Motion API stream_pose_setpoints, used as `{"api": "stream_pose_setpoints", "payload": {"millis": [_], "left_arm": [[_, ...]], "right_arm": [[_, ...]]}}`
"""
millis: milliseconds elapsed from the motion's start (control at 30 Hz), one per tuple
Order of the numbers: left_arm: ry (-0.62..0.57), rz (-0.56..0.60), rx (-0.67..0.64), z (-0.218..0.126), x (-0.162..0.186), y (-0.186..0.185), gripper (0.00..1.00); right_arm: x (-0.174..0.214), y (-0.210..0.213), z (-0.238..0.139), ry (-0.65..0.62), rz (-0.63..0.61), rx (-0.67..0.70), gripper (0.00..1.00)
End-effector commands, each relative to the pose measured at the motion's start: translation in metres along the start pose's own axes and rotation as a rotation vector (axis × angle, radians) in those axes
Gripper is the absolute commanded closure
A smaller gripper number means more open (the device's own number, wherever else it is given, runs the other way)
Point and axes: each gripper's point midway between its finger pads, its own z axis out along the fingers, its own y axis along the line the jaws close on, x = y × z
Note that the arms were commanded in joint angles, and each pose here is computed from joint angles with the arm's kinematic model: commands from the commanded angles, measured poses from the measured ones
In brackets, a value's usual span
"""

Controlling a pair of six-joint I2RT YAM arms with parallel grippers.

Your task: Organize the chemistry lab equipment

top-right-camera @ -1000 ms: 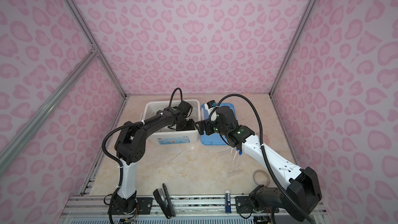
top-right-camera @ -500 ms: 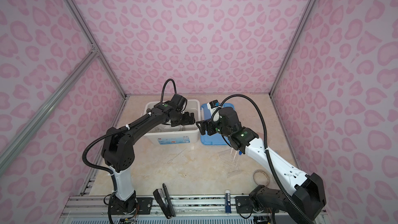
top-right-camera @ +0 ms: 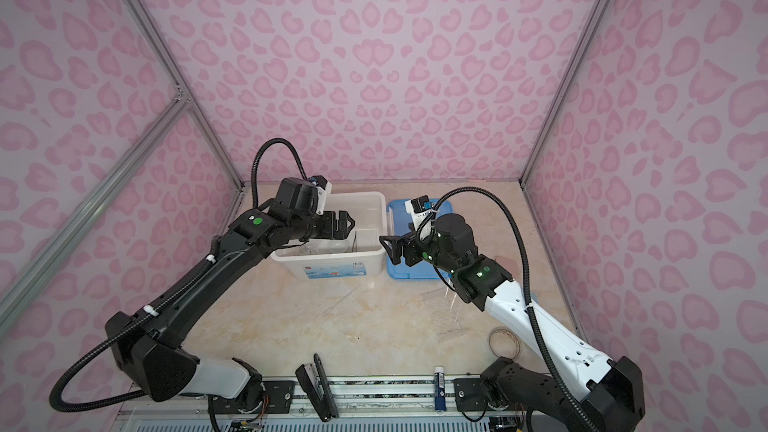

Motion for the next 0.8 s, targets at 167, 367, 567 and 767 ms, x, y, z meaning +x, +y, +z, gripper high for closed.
{"api": "stream_pose_setpoints", "payload": {"millis": [167, 367, 567, 767], "left_arm": [[0.013, 0.051, 0.019, -0.016, 0.06, 0.016, 0.07], [-0.032, -0.034, 0.089, -0.016, 0.104, 0.023, 0.12], [-0.034, -0.162, 0.073, 0.007, 0.151, 0.046, 0.16], [-0.014, -0.237, 0.075, 0.031, 0.187, 0.059, 0.21]], "right_arm": [[-0.001, 0.011, -0.003, -0.053, -0.053, -0.069, 0.02], [0.004, 0.017, 0.007, -0.024, -0.058, -0.094, 0.03], [0.011, 0.024, 0.014, -0.008, -0.07, -0.101, 0.03], [0.015, 0.028, 0.019, 0.005, -0.081, -0.1, 0.03]]}}
